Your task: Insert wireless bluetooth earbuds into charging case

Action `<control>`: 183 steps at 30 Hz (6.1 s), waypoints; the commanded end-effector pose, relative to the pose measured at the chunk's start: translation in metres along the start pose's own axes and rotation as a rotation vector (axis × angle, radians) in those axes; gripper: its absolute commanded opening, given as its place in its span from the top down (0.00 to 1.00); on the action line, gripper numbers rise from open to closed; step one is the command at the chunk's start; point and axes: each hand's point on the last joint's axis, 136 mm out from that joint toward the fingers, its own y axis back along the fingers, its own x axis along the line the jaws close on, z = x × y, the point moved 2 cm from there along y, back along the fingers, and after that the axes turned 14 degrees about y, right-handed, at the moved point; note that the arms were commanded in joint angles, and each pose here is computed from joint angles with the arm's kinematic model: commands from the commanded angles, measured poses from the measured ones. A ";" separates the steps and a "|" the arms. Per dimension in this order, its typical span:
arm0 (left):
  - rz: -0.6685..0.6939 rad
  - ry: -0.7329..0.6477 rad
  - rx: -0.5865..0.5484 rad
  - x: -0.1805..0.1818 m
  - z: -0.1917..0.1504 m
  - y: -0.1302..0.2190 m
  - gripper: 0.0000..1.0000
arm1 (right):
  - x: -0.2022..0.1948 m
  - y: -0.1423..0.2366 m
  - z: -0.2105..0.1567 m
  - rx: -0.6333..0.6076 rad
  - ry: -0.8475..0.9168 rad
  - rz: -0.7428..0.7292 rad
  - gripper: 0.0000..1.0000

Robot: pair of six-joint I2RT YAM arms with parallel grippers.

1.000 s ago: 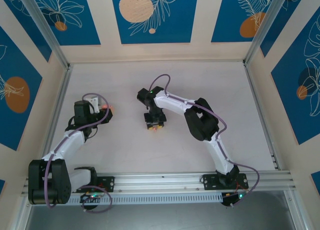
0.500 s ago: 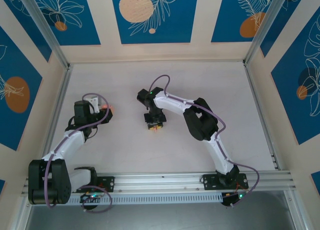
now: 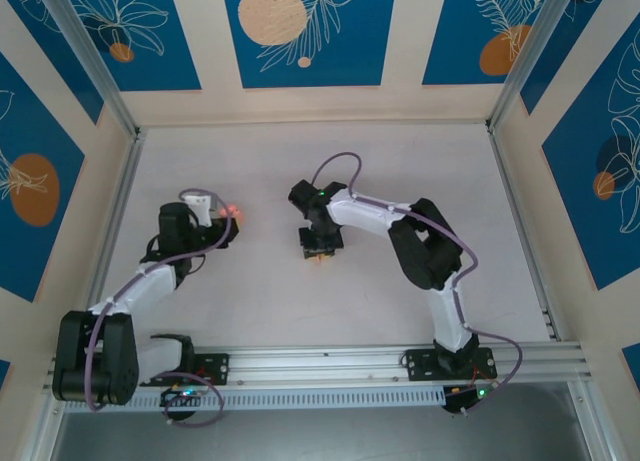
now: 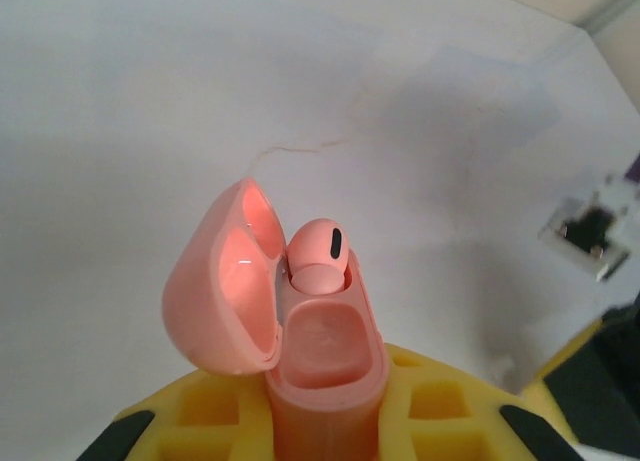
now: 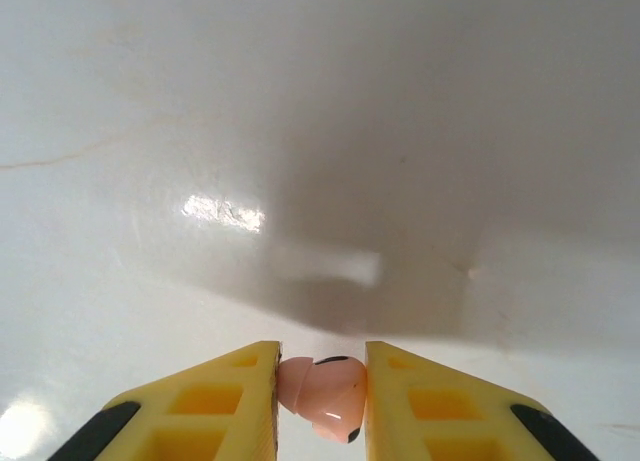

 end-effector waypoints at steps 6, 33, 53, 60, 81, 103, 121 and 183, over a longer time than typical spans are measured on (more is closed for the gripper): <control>-0.286 -0.264 0.025 -0.059 -0.029 -0.028 0.84 | -0.014 0.058 0.026 -0.342 -0.017 0.169 0.75; -0.772 -0.566 -0.026 -0.125 -0.086 -0.038 0.82 | 0.041 0.156 0.013 -0.870 0.512 0.292 0.76; -0.791 -0.564 -0.048 -0.133 -0.080 -0.030 0.82 | 0.071 0.136 0.015 -0.844 0.609 0.309 0.76; -0.796 -0.569 -0.053 -0.137 -0.078 -0.026 0.82 | 0.071 0.131 0.020 -0.842 0.605 0.292 0.76; -0.782 -0.563 -0.020 -0.137 -0.079 -0.024 0.82 | 0.079 0.151 0.027 -0.937 0.641 0.256 0.76; -0.775 -0.557 -0.039 -0.143 -0.069 -0.019 0.81 | 0.086 0.135 0.008 -0.879 0.695 0.325 0.76; -0.776 -0.590 -0.053 -0.152 -0.062 -0.010 0.81 | 0.087 0.116 -0.003 -0.799 0.712 0.365 0.76; -0.786 -0.724 -0.072 -0.163 -0.070 0.010 0.81 | 0.077 0.126 -0.008 -0.728 0.811 0.366 0.53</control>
